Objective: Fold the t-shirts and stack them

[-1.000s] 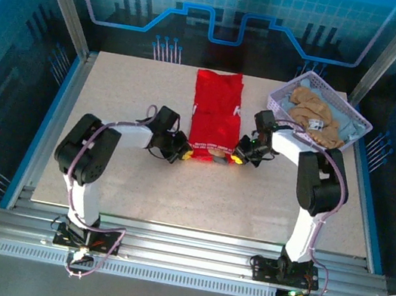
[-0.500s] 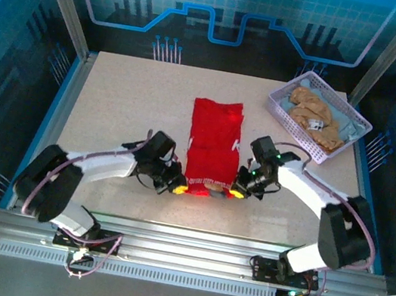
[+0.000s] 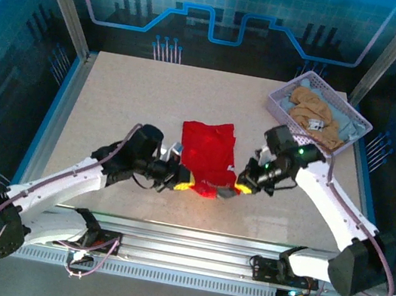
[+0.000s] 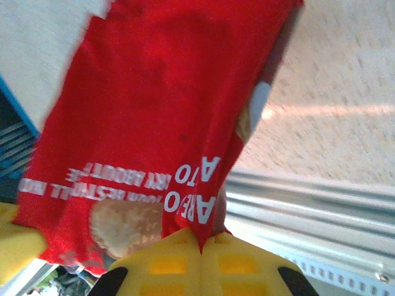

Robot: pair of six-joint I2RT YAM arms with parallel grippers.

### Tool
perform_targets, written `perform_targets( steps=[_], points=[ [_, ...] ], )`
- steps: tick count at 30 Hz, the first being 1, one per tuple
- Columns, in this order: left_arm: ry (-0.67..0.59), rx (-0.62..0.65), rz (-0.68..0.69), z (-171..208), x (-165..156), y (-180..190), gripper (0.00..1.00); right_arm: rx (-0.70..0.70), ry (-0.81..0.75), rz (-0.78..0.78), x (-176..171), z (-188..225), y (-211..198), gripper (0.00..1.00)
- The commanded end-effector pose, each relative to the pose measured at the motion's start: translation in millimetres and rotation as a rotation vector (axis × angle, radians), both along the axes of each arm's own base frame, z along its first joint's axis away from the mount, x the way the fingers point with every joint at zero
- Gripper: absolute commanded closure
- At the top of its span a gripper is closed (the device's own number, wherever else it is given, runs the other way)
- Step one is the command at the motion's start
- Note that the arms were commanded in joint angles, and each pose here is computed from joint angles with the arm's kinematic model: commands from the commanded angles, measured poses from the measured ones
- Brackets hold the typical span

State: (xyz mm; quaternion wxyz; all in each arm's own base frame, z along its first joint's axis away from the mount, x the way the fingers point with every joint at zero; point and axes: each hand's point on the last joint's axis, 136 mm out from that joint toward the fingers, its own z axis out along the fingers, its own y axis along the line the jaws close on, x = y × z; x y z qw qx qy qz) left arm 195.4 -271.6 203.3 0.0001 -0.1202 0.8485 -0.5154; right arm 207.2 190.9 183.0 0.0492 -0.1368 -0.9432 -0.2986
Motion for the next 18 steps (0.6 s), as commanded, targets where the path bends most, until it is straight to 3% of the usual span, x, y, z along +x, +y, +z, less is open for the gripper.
perform_targets(
  steps=[1,8,15,18],
  points=[
    [0.008,-0.005,0.1,14,37,8,1.0,0.005,0.022,-0.021,27,21,0,1.0],
    [0.129,0.021,0.277,-5,117,37,1.0,0.01,0.054,-0.047,118,18,15,1.0],
    [0.275,0.067,0.384,-59,210,61,1.0,-0.021,0.048,-0.123,242,-30,27,1.0],
    [0.318,0.073,0.438,-82,252,77,1.0,0.028,0.02,-0.203,298,-55,30,1.0]
  ],
)
